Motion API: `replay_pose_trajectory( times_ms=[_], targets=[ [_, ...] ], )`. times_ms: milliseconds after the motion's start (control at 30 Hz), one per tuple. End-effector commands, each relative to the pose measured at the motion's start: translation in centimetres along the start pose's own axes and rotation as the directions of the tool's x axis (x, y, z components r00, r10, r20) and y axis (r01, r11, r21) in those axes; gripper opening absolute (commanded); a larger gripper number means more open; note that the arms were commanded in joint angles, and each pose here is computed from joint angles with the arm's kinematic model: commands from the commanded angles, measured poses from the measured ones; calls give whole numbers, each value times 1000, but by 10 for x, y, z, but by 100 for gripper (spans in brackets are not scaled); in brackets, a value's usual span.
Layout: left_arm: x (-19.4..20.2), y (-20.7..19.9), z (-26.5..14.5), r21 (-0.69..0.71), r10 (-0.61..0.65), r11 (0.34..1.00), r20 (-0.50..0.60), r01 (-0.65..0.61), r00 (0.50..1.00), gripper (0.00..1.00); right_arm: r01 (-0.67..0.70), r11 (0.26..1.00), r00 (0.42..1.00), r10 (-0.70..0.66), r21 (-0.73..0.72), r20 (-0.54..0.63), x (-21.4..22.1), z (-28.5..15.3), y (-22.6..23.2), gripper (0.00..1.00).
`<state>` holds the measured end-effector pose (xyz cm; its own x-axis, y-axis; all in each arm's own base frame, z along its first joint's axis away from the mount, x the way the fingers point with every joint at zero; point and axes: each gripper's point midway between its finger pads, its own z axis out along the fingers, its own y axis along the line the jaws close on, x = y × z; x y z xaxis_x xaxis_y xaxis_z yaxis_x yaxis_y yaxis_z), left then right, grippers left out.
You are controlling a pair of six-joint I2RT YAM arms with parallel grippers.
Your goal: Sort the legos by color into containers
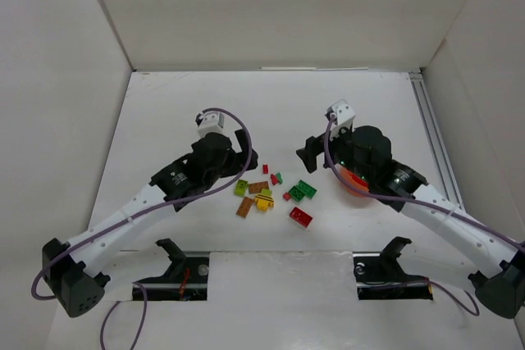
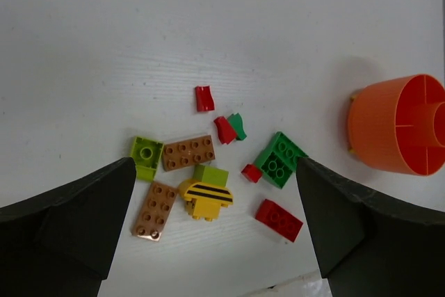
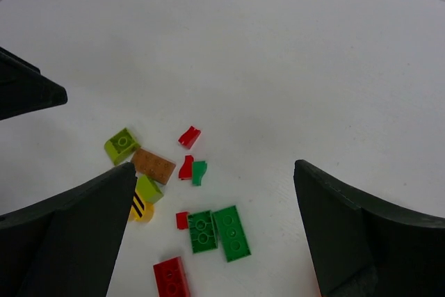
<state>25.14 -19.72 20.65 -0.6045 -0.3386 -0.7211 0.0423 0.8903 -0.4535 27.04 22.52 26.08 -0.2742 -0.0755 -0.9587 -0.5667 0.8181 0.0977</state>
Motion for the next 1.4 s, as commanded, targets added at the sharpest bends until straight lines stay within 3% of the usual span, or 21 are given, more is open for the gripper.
replay_pose_trajectory(
  times_ms=[0,167,267,333,500,600,633,767,1067,1367],
  targets=[
    [0,2,-9,-40,-45,998,-6,44,999,100,42,998,999,-42,-55,-3,2,1,10,100],
    [27,5,0,-46,-75,996,-75,72,994,100,80,980,993,-94,-181,-67,21,13,32,100],
    [43,10,10,-67,-72,996,-116,65,991,100,73,981,982,-102,-180,-156,46,40,32,100],
    [48,13,16,-87,-65,995,-134,53,989,100,74,983,967,-113,-171,-230,64,58,33,88],
    [58,23,26,-123,-37,992,-159,18,987,100,151,986,922,-166,-68,-349,97,75,18,85],
    [61,35,36,-164,-51,986,-185,20,982,100,156,985,908,-174,-77,-380,107,74,20,81],
    [59,33,37,-156,-53,987,-176,26,983,98,155,984,898,-176,-86,-404,118,74,20,72],
    [68,41,41,-175,-24,984,-203,-12,979,97,139,982,855,-183,-125,-485,151,66,22,63],
    [81,52,50,-181,-17,983,-227,-25,974,97,111,981,844,-179,-162,-506,168,57,35,61],
    [94,64,52,-209,-11,977,-258,-45,966,97,107,985,784,-168,-137,-598,199,46,40,63]
  ],
)
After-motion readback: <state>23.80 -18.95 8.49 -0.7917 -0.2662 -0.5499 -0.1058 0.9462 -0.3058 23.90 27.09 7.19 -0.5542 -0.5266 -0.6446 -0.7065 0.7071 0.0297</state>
